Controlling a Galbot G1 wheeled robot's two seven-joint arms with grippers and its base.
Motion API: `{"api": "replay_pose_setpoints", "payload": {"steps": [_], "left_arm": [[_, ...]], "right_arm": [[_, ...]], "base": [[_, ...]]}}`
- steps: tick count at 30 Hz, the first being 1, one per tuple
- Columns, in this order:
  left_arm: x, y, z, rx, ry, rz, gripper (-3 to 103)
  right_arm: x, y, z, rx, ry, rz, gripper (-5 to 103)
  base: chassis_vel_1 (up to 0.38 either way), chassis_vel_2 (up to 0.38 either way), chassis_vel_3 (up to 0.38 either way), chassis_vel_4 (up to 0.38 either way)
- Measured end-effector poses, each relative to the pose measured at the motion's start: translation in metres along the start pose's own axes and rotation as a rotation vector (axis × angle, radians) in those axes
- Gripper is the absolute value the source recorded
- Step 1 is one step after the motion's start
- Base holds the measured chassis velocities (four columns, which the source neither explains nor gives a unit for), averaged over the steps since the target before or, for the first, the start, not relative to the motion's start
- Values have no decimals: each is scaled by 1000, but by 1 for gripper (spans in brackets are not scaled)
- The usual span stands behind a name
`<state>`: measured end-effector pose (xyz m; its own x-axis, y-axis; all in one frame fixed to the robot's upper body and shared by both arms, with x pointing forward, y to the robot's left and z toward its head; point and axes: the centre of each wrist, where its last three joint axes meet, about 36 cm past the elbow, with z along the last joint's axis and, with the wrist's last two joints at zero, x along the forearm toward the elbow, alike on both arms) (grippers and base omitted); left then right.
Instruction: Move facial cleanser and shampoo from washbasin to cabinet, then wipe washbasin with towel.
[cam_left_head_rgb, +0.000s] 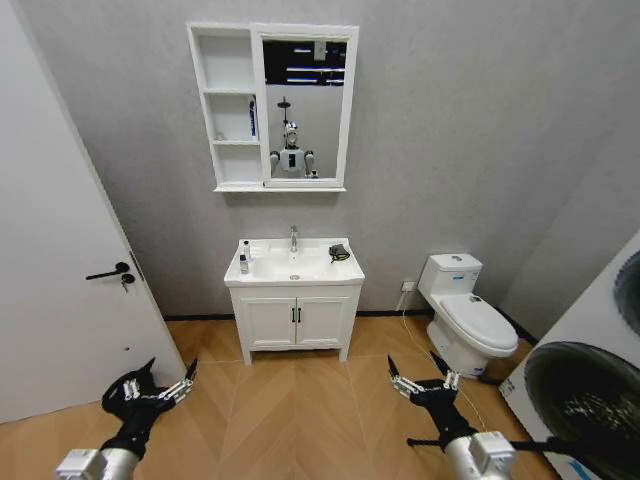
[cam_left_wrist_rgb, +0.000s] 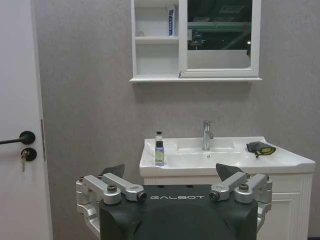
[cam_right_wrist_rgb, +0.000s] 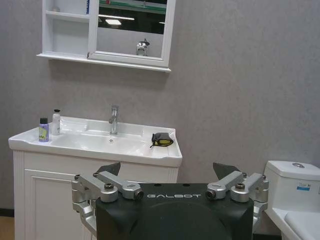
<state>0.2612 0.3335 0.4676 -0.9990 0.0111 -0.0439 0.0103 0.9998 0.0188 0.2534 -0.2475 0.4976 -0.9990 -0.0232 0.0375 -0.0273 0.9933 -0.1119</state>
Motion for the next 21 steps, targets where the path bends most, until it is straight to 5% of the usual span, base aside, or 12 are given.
{"api": "replay_pose_setpoints", "payload": {"steps": [21], "left_arm": [[0, -2, 2, -20, -7, 6, 100]], "right_arm": [[-3, -1, 9, -9, 6, -27, 100]], "base": [[-41, 38, 42, -42]]}}
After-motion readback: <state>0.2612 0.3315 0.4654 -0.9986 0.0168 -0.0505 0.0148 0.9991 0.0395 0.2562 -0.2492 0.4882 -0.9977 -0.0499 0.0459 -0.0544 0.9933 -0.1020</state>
